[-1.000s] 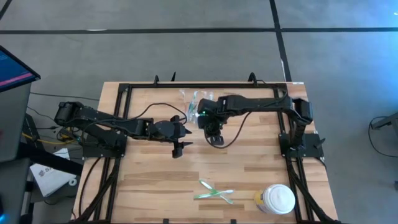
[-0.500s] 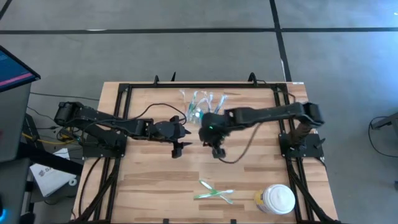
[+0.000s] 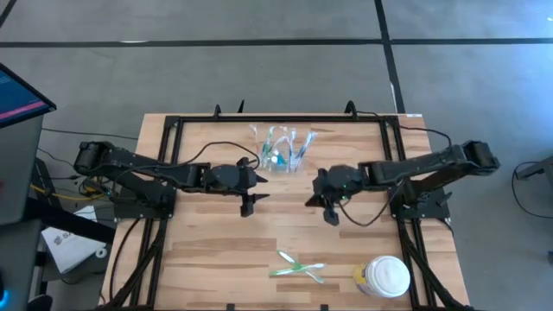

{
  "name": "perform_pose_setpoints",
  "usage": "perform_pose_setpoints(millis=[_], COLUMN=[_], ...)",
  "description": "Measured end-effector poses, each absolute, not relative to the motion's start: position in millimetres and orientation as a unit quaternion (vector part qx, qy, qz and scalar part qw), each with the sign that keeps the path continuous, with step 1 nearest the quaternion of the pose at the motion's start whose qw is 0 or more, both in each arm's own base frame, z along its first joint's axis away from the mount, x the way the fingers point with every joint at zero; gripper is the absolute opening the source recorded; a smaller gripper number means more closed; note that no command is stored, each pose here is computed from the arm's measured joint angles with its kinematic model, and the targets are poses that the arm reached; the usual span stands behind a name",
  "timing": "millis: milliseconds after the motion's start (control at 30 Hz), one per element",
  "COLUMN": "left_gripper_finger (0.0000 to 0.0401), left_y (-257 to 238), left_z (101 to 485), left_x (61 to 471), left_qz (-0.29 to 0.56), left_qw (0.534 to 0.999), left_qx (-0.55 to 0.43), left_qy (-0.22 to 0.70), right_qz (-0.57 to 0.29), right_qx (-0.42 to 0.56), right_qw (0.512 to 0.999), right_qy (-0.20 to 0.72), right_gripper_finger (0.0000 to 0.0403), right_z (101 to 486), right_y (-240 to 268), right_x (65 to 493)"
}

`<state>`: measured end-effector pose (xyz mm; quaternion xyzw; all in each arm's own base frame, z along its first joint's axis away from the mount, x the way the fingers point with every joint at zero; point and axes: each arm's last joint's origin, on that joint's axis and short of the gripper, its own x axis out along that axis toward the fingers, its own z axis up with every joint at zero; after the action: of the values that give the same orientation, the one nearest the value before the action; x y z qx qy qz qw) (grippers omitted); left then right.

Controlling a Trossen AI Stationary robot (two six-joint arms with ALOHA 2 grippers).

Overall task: Pick & Place toothbrushing station
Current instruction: Put the bottom green toothbrush into the transparent organizer

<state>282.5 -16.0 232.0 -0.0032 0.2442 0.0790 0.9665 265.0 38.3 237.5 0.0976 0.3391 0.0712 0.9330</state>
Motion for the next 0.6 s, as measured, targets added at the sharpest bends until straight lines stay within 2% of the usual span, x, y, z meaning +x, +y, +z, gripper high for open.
perform_pose_setpoints(millis=[300,600], left_gripper_finger=[0.0218,0.0218], left_y=[-29.8,-60.9], left_z=[232.4,225.9], left_x=[282.1,284.4], left_qz=[0.016,-0.033], left_qw=[0.970,0.969], left_qx=[-0.011,-0.019], left_qy=[0.244,0.243], right_qz=[0.109,0.106], right_qx=[0.085,0.085], right_qw=[0.915,0.913], right_qy=[0.378,0.384], right_gripper_finger=[0.0001,0.0001], right_z=[210.6,200.4], right_y=[66.7,66.8], right_x=[271.6,278.8])
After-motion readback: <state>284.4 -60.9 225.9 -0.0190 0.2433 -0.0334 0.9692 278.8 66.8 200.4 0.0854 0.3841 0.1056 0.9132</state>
